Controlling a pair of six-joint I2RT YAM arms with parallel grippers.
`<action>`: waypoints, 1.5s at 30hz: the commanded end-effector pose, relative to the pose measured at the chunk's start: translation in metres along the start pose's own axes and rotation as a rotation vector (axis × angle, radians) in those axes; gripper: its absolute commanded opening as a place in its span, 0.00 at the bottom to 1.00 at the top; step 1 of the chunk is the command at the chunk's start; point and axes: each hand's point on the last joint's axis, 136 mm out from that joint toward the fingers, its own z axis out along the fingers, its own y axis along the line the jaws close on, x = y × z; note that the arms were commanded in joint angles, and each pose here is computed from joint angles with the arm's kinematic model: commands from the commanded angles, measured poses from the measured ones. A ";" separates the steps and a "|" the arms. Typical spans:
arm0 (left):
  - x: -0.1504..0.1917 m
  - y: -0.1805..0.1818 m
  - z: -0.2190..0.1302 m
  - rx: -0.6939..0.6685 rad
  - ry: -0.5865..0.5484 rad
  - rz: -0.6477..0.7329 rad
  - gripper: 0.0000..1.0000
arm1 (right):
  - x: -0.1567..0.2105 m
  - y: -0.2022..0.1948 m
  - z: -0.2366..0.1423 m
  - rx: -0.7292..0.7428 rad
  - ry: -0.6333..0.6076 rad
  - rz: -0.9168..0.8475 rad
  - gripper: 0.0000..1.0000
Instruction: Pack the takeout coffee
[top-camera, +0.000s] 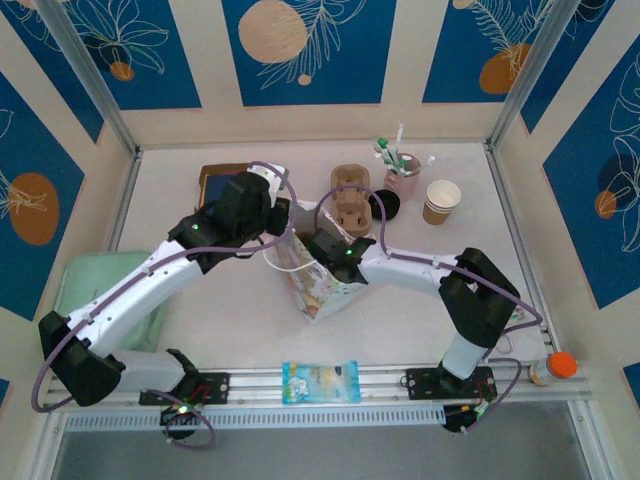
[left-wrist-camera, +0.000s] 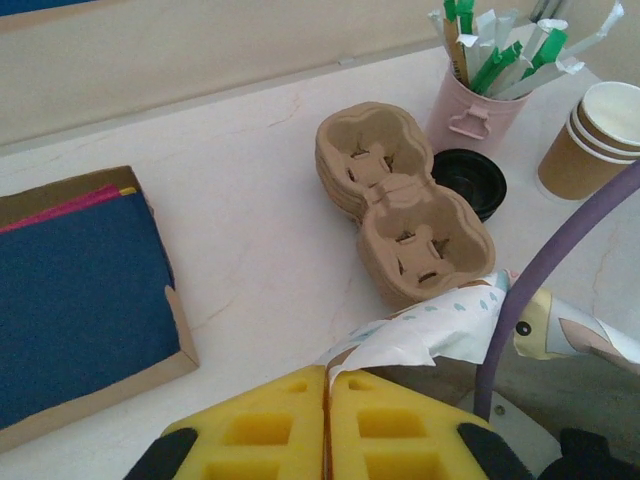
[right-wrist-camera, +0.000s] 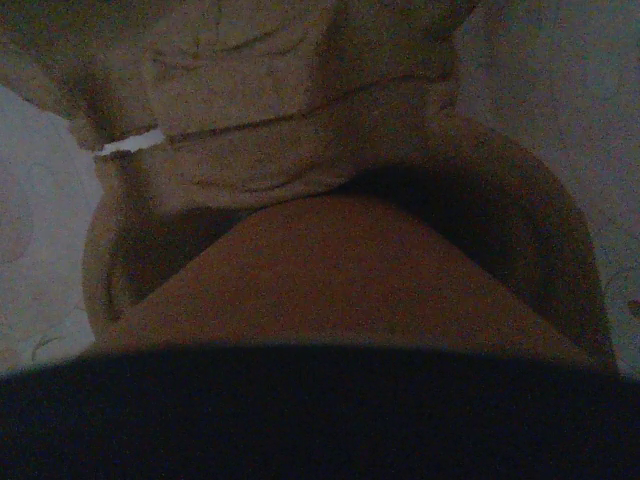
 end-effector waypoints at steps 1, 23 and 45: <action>0.018 0.011 0.003 -0.028 0.053 -0.011 0.09 | 0.059 -0.062 0.067 0.201 0.230 0.038 0.78; 0.023 0.015 0.008 -0.030 0.072 -0.023 0.09 | 0.047 -0.047 0.030 0.195 0.241 0.003 0.99; 0.028 0.016 0.010 -0.024 0.088 -0.025 0.29 | 0.033 -0.022 -0.031 0.191 0.265 -0.016 0.99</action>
